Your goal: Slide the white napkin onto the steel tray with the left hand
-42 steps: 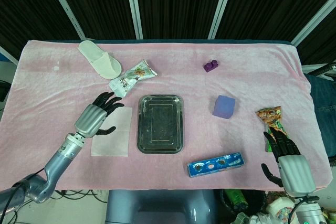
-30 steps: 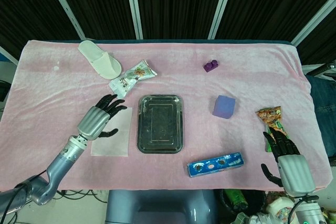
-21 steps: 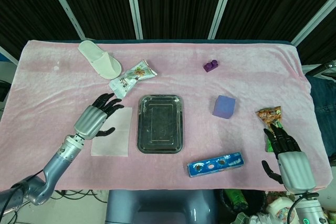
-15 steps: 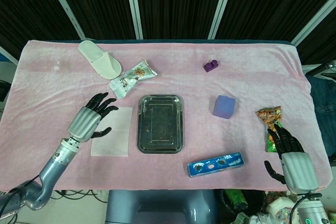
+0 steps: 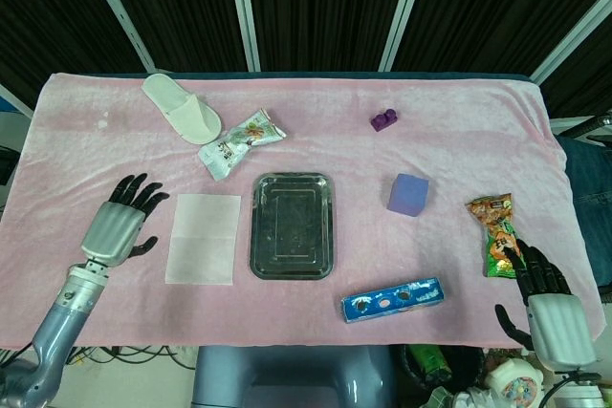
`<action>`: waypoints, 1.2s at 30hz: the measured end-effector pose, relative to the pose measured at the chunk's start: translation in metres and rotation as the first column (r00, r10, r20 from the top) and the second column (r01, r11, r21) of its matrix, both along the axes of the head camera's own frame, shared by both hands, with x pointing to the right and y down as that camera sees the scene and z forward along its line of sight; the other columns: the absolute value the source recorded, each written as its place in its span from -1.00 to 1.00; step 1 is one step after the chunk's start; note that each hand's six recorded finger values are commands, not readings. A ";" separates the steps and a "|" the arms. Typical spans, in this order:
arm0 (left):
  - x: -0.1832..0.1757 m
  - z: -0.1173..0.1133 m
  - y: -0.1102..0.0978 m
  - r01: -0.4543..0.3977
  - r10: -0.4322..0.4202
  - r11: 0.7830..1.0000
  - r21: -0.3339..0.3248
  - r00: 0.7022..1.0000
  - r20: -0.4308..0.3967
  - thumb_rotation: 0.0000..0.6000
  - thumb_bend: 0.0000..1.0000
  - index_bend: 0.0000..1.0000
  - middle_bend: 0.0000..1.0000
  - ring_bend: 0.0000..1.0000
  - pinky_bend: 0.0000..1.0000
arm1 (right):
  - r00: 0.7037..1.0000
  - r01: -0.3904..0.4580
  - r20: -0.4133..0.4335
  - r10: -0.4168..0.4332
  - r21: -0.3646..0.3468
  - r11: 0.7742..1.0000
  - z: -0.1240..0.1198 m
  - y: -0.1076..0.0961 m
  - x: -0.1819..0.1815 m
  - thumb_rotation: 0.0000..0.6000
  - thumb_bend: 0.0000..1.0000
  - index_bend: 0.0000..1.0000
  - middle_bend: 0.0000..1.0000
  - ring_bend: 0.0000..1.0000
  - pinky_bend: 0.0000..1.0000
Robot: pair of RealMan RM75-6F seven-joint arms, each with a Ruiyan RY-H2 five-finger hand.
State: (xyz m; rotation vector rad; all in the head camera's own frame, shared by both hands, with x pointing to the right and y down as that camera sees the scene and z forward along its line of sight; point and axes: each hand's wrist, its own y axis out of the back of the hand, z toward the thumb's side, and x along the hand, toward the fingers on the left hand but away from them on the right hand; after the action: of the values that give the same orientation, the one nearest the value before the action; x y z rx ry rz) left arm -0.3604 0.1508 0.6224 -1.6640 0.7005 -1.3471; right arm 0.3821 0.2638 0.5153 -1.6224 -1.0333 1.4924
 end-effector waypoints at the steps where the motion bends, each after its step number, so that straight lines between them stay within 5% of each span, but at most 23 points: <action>1: -0.009 -0.002 0.006 0.031 -0.031 0.999 -0.013 0.999 0.017 1.00 -0.59 -0.55 -0.70 -0.99 -0.85 | 1.000 -0.001 -0.008 0.001 0.011 1.000 0.001 0.001 0.002 1.00 -0.46 -1.00 -1.00 -0.91 -0.70; 6: -0.047 -0.016 0.035 0.145 -0.143 0.989 -0.026 0.987 0.072 1.00 -0.59 -0.51 -0.69 -0.99 -0.85 | 0.998 -0.028 -0.063 0.030 0.028 0.999 0.011 0.007 0.020 1.00 -0.44 -1.00 -1.00 -0.91 -0.70; 12: -0.053 -0.012 0.053 0.166 -0.168 0.983 -0.083 0.986 -0.013 1.00 -0.59 -0.47 -0.70 -1.00 -0.86 | 0.993 -0.110 -0.046 0.109 -0.025 0.994 0.024 0.009 0.034 1.00 -0.43 -1.00 -1.00 -0.91 -0.70; 22: -0.045 0.035 0.092 0.101 -0.110 0.979 -0.178 0.993 -0.040 1.00 -0.66 -0.45 -0.71 -1.00 -0.88 | 0.994 -0.098 -0.050 0.095 -0.060 0.993 0.030 0.014 0.030 1.00 -0.43 -1.00 -1.00 -0.91 -0.70; 36: -0.014 0.069 0.113 0.014 -0.020 0.995 -0.094 0.998 -0.056 1.00 -0.65 -0.41 -0.70 -1.00 -0.89 | 0.990 -0.136 -0.059 0.130 -0.103 0.985 0.034 0.018 0.033 1.00 -0.42 -1.00 -1.00 -0.91 -0.70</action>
State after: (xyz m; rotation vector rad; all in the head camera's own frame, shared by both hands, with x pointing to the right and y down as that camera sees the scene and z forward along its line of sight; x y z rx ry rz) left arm -0.3744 0.2640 0.6917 -1.7801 0.6953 -1.3677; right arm 0.4153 0.2821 0.5489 -1.6051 -1.0668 1.6954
